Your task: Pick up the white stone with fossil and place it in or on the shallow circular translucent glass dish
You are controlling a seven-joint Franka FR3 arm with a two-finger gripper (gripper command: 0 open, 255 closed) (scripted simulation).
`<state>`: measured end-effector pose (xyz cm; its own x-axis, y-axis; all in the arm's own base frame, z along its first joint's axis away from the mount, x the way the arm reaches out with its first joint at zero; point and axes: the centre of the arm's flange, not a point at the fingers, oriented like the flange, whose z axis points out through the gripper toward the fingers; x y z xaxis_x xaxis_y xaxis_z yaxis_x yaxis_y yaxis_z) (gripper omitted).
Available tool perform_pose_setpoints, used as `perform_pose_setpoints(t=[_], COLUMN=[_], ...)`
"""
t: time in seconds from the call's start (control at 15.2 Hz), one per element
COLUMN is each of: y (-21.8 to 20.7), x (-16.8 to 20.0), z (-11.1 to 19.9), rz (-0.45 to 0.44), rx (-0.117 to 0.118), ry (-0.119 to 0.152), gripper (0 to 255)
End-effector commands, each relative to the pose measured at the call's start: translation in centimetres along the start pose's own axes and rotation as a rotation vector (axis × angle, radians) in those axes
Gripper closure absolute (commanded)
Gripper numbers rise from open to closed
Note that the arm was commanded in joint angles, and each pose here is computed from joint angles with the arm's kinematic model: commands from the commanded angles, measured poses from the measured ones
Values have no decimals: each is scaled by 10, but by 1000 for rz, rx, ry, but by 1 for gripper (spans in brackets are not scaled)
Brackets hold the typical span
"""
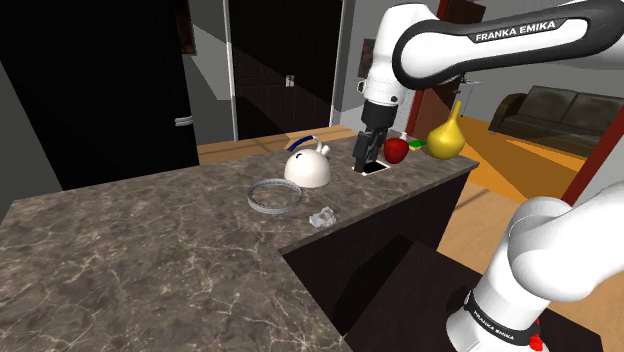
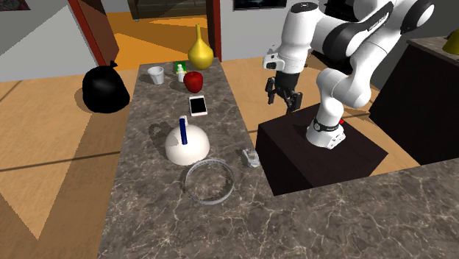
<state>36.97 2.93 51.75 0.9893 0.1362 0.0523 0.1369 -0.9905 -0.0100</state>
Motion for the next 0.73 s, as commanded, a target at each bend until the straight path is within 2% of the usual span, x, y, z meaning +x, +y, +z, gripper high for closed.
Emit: perform_pose_setpoints(t=[0.0,0.66], y=[0,-6], x=[13,76], z=[22,139], rz=[-75,-429], rx=[-22,-127], ry=[-4,-33], gripper=[0,0])
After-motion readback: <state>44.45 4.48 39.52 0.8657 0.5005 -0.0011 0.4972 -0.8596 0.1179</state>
